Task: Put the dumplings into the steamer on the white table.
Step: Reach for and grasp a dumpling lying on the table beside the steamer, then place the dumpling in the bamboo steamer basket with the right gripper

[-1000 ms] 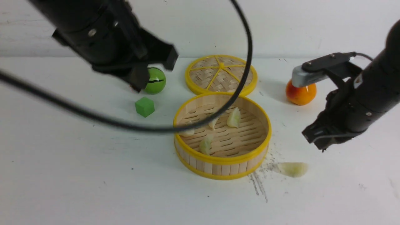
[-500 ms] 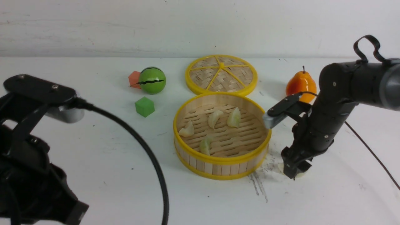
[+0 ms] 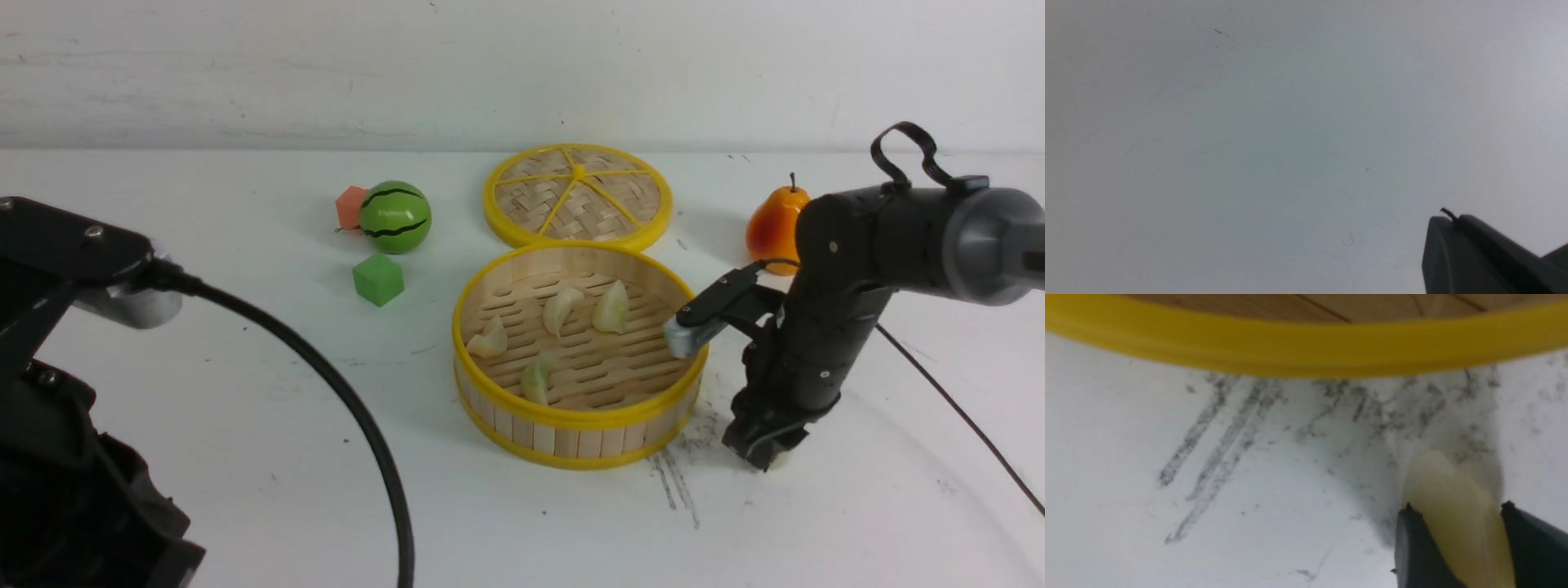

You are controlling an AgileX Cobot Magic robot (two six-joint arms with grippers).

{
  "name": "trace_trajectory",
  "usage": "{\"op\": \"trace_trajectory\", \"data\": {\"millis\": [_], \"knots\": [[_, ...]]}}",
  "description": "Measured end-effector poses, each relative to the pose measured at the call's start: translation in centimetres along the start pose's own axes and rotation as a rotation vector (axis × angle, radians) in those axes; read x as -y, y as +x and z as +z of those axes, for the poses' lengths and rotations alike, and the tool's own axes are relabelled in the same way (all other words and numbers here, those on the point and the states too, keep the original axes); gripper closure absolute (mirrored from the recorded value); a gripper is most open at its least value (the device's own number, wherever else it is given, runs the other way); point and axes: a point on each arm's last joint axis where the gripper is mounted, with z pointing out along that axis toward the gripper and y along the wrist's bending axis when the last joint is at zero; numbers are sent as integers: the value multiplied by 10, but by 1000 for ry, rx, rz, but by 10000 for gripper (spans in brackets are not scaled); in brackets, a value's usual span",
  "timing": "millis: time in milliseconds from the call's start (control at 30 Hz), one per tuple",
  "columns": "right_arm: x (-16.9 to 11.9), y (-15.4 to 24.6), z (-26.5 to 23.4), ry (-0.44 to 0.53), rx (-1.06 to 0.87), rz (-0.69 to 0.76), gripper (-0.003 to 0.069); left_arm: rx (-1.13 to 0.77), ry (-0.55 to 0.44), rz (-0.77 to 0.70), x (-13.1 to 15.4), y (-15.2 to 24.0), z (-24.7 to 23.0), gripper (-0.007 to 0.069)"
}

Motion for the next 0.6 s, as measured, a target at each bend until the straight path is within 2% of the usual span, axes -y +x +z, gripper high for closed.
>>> {"op": "trace_trajectory", "data": {"millis": [67,133,333,433,600], "knots": [[0,-1,-11,12,6,24,409,6,1,-4,0,1,-1,639],[-5,-10,-45,25,80,69,409,33,4,-17,-1,4,-8,639],[-45,-47,-102,6,348,38,409,120,17,-23,-3,16,-29,639],[-55,-57,-100,-2,408,50,409,152,19,-24,-4,21,-37,639],[-59,-77,-52,-24,438,183,409,225,32,-77,-10,53,-50,639]]}}
